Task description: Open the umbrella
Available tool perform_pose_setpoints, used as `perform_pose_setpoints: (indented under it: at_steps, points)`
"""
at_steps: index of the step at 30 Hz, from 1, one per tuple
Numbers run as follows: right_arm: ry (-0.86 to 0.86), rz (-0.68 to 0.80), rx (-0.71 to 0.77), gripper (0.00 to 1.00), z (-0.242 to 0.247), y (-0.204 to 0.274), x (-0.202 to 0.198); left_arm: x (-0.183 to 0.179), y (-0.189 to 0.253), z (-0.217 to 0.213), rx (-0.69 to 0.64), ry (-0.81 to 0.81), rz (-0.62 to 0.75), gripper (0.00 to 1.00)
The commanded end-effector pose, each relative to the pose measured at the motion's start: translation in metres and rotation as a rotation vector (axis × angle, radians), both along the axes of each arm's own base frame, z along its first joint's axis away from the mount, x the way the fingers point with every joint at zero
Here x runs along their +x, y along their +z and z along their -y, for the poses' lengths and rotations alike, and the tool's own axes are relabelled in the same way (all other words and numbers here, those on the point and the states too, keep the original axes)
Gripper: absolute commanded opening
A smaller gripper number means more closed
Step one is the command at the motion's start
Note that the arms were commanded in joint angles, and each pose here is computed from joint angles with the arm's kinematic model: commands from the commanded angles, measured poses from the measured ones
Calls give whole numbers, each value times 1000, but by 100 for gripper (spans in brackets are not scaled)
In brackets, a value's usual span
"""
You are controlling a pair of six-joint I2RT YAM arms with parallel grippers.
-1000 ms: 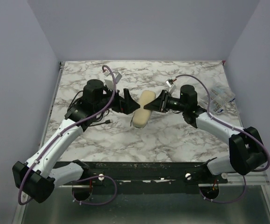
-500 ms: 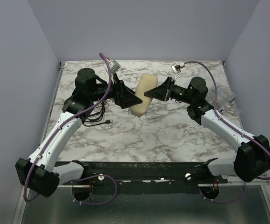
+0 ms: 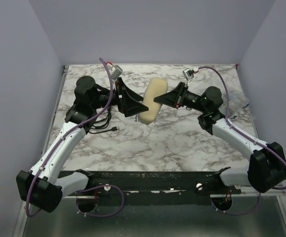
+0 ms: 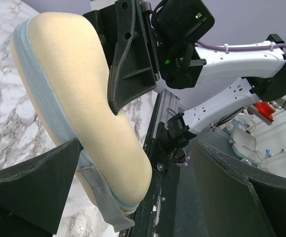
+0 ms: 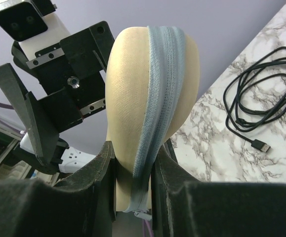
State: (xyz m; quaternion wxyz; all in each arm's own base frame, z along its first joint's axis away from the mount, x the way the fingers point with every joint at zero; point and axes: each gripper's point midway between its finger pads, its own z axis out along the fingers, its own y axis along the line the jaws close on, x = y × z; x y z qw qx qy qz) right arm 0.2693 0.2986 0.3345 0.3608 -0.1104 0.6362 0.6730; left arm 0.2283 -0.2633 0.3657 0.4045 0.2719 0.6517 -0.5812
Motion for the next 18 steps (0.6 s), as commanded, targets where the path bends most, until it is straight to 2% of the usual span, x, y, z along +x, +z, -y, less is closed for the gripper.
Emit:
perform_pose_setpoints:
  at_steps: [1,13,18]
  points:
    - [88,171,136,1,3,55,-29,2,-17,-1,32,25,-51,96]
    - [133,181,142,1,5,56,-40,29,-34,-16,93,235,-74,99]
    - [114,192,159,1,7,56,-40,16,-29,-7,57,118,-77,98]
